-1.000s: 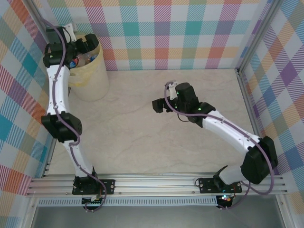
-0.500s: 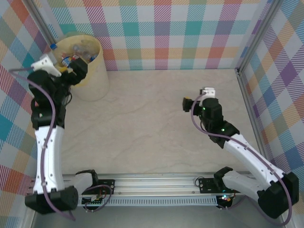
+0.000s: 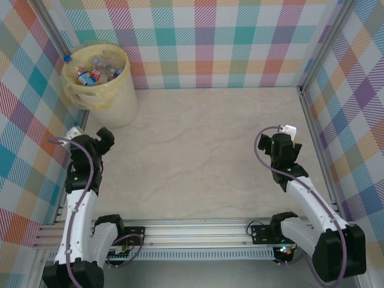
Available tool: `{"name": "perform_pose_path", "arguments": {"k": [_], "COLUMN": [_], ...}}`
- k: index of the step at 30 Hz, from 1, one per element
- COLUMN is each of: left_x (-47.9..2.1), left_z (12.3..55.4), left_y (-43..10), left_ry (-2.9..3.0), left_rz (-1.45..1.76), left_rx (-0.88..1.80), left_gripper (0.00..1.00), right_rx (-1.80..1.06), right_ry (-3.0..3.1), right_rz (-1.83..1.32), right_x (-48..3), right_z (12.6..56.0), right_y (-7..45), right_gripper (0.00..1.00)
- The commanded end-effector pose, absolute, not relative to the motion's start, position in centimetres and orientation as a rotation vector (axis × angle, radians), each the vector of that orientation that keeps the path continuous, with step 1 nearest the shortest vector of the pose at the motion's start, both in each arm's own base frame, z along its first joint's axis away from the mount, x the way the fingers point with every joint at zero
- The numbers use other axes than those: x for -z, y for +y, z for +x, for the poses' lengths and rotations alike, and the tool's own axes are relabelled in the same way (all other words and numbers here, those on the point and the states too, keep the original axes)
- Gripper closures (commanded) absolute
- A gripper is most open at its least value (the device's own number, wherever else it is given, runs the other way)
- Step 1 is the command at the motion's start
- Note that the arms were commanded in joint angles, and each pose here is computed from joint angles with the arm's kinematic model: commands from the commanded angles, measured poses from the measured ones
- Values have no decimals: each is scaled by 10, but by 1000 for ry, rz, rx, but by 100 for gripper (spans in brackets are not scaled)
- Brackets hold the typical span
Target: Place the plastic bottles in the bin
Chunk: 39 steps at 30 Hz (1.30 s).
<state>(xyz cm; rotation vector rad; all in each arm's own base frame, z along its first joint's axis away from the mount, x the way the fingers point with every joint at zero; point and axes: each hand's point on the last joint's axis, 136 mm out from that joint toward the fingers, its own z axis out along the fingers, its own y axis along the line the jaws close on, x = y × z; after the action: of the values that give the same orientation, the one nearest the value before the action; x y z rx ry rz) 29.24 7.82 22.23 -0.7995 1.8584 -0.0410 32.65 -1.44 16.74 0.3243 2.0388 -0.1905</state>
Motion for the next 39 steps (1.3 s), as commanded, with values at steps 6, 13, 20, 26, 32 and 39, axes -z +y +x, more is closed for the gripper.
{"name": "perform_pose_path", "arguments": {"k": [6,13,20,26,32,39], "left_x": [-171,-137,-134,-127,-116,-81], "left_z": [322,345,359,373,394,397], "left_y": [81,67,56,41,16,-2], "left_ry": [1763,1924,1910,1925,1971,1975], "left_rz": [-663,-543,-438,-355,-231,-141], "left_rx": [-2,14,39,64,116,3], "left_gripper": [0,0,0,0,0,0], "right_rx": [-116,-245,-276,-290,-186,-187], "right_ry": [2099,2032,1915,1886,1947,1947], "right_rz": [89,-34,-121,-152,-38,-41], "right_x": [-124,-115,-116,-97,-92,-92], "right_z": [358,375,386,383,397,396], "right_y": [13,24,33,37,21,21], "right_gripper": [0,0,0,0,0,0]}}
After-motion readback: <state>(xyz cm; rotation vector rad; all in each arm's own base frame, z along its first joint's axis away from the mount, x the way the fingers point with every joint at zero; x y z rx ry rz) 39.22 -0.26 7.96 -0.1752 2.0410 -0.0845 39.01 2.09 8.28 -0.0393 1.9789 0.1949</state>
